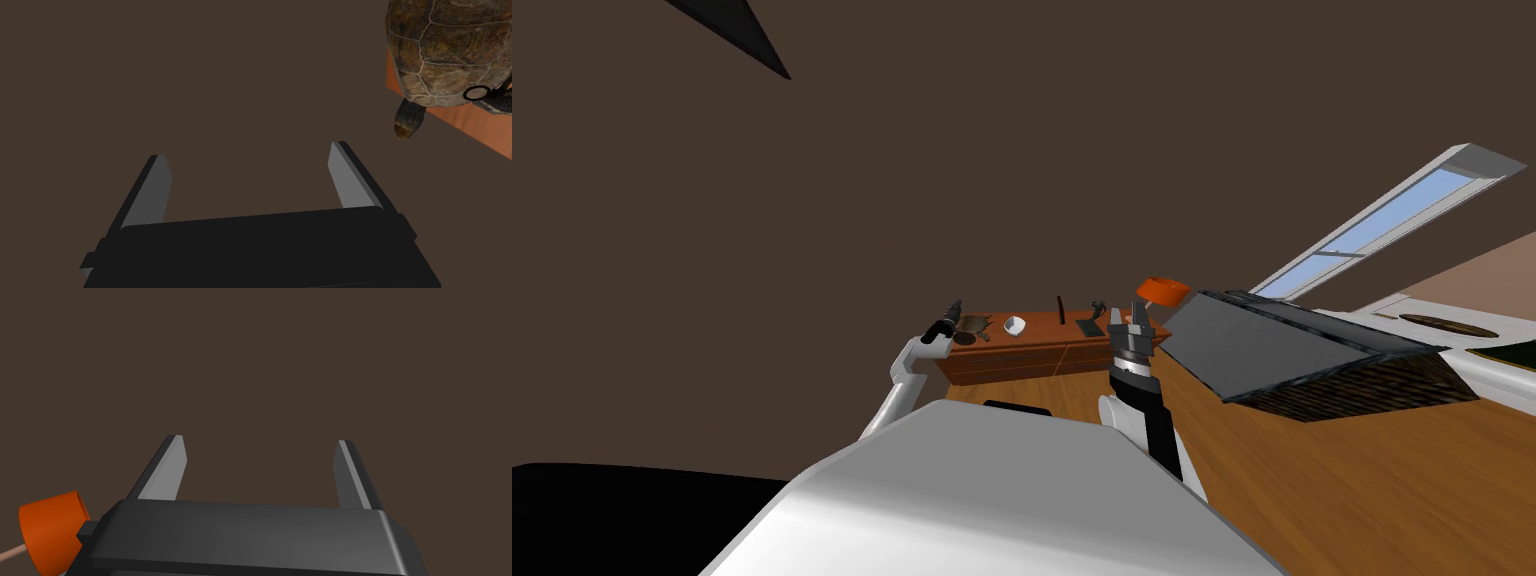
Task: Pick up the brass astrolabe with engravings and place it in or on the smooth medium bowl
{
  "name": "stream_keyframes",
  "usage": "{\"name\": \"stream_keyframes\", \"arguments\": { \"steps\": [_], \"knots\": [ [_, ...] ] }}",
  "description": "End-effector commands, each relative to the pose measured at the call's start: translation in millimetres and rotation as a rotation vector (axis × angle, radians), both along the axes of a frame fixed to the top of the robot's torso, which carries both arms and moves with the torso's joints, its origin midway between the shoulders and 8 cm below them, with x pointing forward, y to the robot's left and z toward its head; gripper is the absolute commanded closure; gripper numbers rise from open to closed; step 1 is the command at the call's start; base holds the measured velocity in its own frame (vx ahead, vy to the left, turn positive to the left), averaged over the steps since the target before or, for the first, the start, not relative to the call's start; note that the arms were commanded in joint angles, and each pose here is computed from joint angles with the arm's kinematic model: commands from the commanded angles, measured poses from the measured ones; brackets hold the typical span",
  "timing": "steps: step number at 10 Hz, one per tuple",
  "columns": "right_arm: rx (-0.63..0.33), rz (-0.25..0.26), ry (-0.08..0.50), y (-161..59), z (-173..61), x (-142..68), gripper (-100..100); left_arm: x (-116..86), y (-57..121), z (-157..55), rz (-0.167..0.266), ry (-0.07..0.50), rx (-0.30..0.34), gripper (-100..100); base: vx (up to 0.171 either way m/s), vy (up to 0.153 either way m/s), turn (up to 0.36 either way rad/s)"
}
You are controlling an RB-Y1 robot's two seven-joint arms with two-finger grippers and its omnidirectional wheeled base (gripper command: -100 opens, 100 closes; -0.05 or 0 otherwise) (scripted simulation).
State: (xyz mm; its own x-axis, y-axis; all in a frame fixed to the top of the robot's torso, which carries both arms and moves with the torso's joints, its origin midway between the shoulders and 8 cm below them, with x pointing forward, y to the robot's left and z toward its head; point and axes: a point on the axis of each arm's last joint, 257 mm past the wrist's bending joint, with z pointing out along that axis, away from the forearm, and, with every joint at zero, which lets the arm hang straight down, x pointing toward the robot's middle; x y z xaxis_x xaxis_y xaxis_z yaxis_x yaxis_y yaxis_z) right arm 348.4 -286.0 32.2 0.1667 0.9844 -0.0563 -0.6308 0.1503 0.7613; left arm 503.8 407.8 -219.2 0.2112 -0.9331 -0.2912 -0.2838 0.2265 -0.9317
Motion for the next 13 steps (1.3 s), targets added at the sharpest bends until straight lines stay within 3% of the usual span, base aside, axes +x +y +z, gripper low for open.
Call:
{"name": "stream_keyframes", "arguments": {
  "steps": [1,10,11,13],
  "knots": [
    [0.0,0.0,0.0,0.0,0.0,0.0,0,-0.2,10.8,-17.9,0.026,0.06,-0.015,-100,0.004,0.012,-0.045],
    [0.0,0.0,0.0,0.0,0.0,0.0,0,-12.0,34.7,-83.7,0.113,0.308,-0.096,-100,0.01,0.015,-0.034],
    [0.0,0.0,0.0,0.0,0.0,0.0,0,-13.6,39.0,-96.5,0.131,0.356,-0.119,-100,0.015,0.017,-0.047],
    [0.0,0.0,0.0,0.0,0.0,0.0,0,-17.8,39.1,-101.9,0.137,0.381,-0.125,-100,0.011,0.012,-0.025]
  ]
}}
